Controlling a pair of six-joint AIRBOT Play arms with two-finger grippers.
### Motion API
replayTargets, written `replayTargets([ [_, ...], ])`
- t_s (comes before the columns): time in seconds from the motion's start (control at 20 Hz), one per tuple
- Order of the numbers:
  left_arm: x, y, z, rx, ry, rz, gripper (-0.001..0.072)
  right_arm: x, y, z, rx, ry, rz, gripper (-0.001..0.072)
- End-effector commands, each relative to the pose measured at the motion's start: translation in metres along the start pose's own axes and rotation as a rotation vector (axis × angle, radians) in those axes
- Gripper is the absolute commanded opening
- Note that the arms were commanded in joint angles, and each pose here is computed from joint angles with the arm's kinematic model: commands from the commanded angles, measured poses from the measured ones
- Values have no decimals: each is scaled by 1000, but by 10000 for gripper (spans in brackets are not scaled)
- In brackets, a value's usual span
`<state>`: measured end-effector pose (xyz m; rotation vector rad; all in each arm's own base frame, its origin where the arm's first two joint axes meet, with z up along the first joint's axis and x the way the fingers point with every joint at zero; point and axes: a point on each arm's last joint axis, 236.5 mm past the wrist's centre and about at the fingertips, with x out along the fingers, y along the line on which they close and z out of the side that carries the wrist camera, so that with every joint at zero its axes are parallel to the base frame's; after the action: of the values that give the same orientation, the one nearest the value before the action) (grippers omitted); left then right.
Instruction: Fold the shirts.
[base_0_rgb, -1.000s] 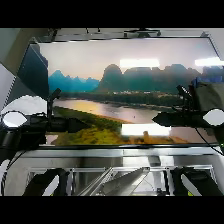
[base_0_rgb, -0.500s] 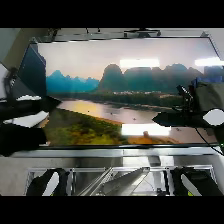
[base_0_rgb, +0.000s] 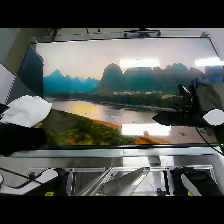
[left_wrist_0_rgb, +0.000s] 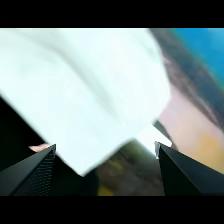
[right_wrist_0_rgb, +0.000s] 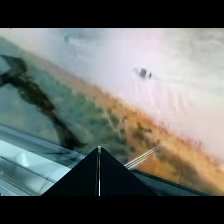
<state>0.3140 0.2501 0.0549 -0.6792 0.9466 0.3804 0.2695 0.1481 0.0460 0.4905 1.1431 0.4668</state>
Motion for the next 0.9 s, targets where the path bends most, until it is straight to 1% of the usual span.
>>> replayTargets([
  [0.0,39,78,7,-144,32,63,717,0,0,3,0,-15,-2,20],
  [0.1,51,106,13,-193,50,69,717,0,0,3,0,-15,-2,20],
  [0.2,68,119,21,-213,60,60,716,0,0,3,-5,-15,-2,20],
  [0.3,90,109,35,-228,57,-7,716,0,-1,4,-4,-18,-2,20],
  [0.4,110,90,54,-198,41,-91,708,0,-1,6,-4,-26,-4,20],
  [0.45,117,83,60,-188,44,-111,707,0,-1,6,-4,-25,-3,20],
  [0.5,125,78,63,-172,56,-121,686,0,-1,6,-4,-25,-3,20],
  [0.55,131,74,64,-159,69,-129,602,0,-1,6,-5,-26,-3,20],
  [0.6,136,68,65,-145,86,-139,460,0,-1,6,-5,-26,-3,20],
  [0.65,139,61,62,-131,114,-156,251,0,-1,6,-4,-26,-3,20],
  [0.7,140,51,55,-112,159,-180,-2,0,-1,6,-4,-25,-3,20],
  [0.8,137,25,49,-83,213,-238,3,0,-1,6,-3,-26,-3,20],
  [0.85,131,1,50,-72,226,-301,3,0,0,7,-3,-30,-1,20],
])
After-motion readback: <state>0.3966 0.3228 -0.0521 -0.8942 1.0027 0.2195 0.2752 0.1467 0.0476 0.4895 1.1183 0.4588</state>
